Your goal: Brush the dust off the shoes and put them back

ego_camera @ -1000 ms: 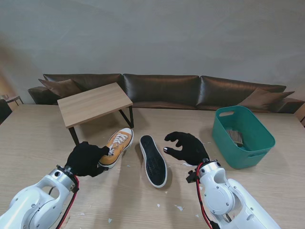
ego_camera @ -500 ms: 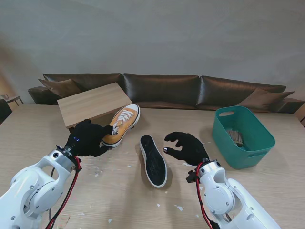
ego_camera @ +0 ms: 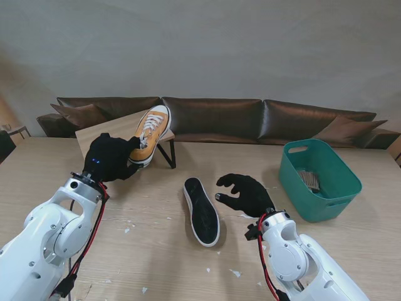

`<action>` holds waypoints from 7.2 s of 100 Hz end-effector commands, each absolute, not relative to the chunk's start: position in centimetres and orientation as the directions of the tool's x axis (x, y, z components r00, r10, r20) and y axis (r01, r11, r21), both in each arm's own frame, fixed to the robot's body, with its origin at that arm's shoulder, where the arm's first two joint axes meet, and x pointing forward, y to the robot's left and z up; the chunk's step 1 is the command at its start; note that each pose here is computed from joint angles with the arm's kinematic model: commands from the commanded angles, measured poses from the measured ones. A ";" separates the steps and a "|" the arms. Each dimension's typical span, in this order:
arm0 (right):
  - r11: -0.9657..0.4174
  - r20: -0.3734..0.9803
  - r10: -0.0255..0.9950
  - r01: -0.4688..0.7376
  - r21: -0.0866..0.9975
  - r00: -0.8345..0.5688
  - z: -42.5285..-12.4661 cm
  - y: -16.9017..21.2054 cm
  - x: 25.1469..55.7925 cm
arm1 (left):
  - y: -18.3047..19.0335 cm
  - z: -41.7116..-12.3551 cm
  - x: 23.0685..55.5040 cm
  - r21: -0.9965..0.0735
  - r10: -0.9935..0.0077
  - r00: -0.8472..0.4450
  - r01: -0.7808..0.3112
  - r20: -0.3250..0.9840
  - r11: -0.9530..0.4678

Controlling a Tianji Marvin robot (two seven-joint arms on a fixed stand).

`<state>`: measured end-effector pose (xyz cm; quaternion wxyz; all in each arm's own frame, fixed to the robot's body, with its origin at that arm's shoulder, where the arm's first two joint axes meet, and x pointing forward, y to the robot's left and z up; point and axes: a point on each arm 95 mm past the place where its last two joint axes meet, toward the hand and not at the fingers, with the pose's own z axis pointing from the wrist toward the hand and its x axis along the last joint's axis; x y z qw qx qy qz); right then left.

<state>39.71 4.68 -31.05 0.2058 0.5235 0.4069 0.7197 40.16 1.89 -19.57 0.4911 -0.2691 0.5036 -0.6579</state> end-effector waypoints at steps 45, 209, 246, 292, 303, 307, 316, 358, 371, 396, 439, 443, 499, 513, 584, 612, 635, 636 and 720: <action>-0.581 0.596 0.715 0.163 0.797 -0.365 -31.6 5.0 39.6 | 5.0 -19.9 43.7 -0.917 -0.972 -0.187 0.393 -0.145 0.062; -0.573 0.613 0.704 0.223 0.789 -0.360 -31.5 5.4 38.9 | 10.5 -24.9 46.7 -0.964 -0.986 -0.002 0.210 -0.166 0.162; -0.573 0.617 0.701 0.234 0.786 -0.358 -31.5 5.4 38.9 | 10.9 -24.4 46.1 -0.960 -0.981 -0.012 0.211 -0.192 0.185; -0.568 0.616 0.703 0.240 0.787 -0.356 -31.5 5.4 39.0 | 8.6 -20.9 44.4 -0.951 -0.977 -0.145 0.289 -0.155 0.108; -0.562 0.611 0.709 0.241 0.791 -0.353 -31.5 5.4 39.0 | 6.9 -20.2 43.8 -0.956 -0.969 -0.215 0.288 -0.123 0.058; -0.561 0.610 0.710 0.240 0.792 -0.352 -31.4 5.4 39.0 | 6.1 -20.1 43.5 -0.958 -0.964 -0.244 0.285 -0.109 0.036; -0.561 0.610 0.712 0.239 0.792 -0.348 -31.4 5.3 39.0 | 4.4 -19.9 43.0 -0.965 -0.948 -0.313 0.261 -0.054 -0.031; -0.558 0.603 0.726 0.229 0.798 -0.332 -31.5 5.0 39.2 | -0.7 -23.7 40.0 -0.960 -0.854 -0.467 0.039 0.229 -0.279; -0.554 0.600 0.731 0.232 0.800 -0.326 -31.5 5.0 39.3 | -1.4 -25.6 39.2 -0.942 -0.829 -0.471 -0.018 0.303 -0.334; -0.534 0.586 0.750 0.242 0.810 -0.306 -31.8 5.1 39.4 | -1.9 -29.2 38.3 -0.903 -0.798 -0.432 -0.108 0.419 -0.416; -0.388 0.427 0.879 0.205 0.899 -0.210 -31.1 7.8 42.4 | -0.6 -30.8 38.1 -0.883 -0.806 -0.365 -0.135 0.466 -0.450; -0.375 0.413 0.889 0.202 0.905 -0.198 -31.0 8.2 42.9 | -0.4 -30.8 38.1 -0.884 -0.808 -0.364 -0.131 0.463 -0.448; -0.155 0.187 0.980 0.309 0.938 -0.075 -33.1 13.7 47.9 | 0.6 -30.2 37.6 -0.887 -0.817 -0.357 -0.096 0.453 -0.451; -0.135 0.162 0.986 0.348 0.928 -0.049 -34.0 14.6 47.9 | 0.7 -30.1 37.6 -0.885 -0.816 -0.353 -0.093 0.458 -0.457; -0.046 0.064 0.998 0.468 0.883 -0.021 -36.9 16.8 48.2 | 1.1 -29.9 37.4 -0.878 -0.813 -0.347 -0.078 0.468 -0.472; -0.106 0.120 0.993 0.403 0.909 -0.010 -37.3 17.6 47.9 | 1.0 -30.1 37.5 -0.876 -0.812 -0.340 -0.087 0.474 -0.474; -0.136 0.179 0.982 0.430 0.893 -0.061 -36.8 17.6 46.9 | 1.1 -30.6 37.8 -0.874 -0.816 -0.320 -0.100 0.481 -0.476; -0.139 0.183 0.981 0.429 0.893 -0.063 -36.8 17.5 46.9 | 1.1 -30.6 37.8 -0.874 -0.817 -0.318 -0.101 0.481 -0.476; -0.465 0.521 0.840 0.296 0.834 -0.149 -34.5 14.0 44.3 | 0.8 -34.1 40.9 -0.750 -0.746 -0.130 -0.245 0.653 -0.614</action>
